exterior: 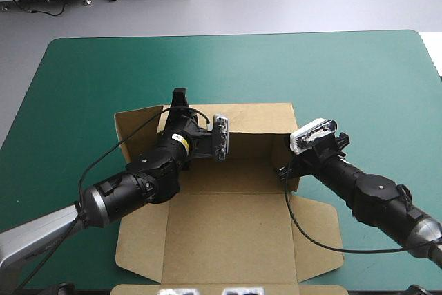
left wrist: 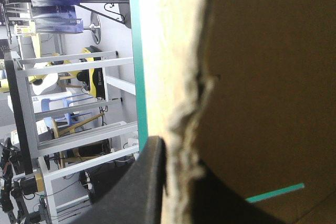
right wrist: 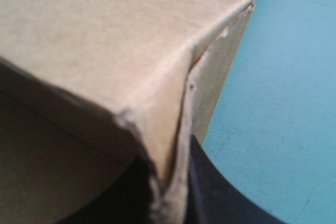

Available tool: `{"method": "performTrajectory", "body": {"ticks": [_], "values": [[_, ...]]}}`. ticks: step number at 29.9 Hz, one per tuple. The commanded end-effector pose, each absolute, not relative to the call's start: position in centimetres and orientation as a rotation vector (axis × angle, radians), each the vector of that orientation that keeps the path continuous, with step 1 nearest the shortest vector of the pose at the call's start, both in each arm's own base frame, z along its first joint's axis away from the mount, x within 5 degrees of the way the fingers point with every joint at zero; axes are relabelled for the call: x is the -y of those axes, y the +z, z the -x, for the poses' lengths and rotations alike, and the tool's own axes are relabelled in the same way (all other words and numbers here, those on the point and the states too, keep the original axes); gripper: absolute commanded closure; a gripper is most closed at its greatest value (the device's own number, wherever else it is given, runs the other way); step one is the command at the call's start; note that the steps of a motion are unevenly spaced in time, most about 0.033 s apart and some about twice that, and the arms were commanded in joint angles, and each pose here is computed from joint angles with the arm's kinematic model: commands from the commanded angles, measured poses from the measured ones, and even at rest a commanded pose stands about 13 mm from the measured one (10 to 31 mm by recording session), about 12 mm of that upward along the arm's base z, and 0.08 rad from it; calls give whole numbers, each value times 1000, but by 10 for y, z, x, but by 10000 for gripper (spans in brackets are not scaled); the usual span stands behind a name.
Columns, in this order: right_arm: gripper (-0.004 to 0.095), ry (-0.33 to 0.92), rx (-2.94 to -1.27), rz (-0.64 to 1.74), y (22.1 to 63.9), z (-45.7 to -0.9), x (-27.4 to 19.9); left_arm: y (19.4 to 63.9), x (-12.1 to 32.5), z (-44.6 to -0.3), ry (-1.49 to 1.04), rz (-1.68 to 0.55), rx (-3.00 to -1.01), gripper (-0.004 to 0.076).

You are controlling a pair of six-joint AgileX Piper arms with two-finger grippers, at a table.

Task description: Fold the box

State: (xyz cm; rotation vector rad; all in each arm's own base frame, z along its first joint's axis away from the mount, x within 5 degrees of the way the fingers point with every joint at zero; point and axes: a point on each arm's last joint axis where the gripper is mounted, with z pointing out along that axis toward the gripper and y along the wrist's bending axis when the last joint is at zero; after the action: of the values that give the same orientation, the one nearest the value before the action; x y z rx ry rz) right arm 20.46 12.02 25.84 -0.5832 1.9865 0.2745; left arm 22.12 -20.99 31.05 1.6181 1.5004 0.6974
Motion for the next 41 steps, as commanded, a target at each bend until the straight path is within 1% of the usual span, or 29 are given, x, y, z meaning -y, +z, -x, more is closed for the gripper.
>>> {"method": "performTrajectory", "body": {"ticks": [1,5,8,18,22,29,31,33,37,41], "values": [[932,573,-1856,789,270,-191,-150,307,221,-211,516,-1579,-1568,708],[932,616,-1826,839,271,-188,-154,306,220,-210,509,-1575,-1579,708],[932,615,-1782,902,272,-186,-156,308,220,-210,505,-1572,-1574,708],[931,611,-1845,777,272,-192,-153,328,208,-201,476,-1518,-1559,698],[931,591,-1875,733,271,-194,-150,326,207,-198,463,-1549,-1583,642],[931,559,-1907,682,270,-196,-147,320,204,-192,450,-1572,-1682,468],[931,556,-1913,671,269,-197,-147,320,207,-184,447,-1593,-1681,432],[931,552,-1913,669,270,-197,-146,324,212,-171,428,-1619,-1651,416],[931,534,-1920,660,269,-198,-145,339,223,-142,364,-1637,-1599,415],[932,532,-1925,651,269,-198,-145,347,229,-114,312,-1672,-1598,415]]}}
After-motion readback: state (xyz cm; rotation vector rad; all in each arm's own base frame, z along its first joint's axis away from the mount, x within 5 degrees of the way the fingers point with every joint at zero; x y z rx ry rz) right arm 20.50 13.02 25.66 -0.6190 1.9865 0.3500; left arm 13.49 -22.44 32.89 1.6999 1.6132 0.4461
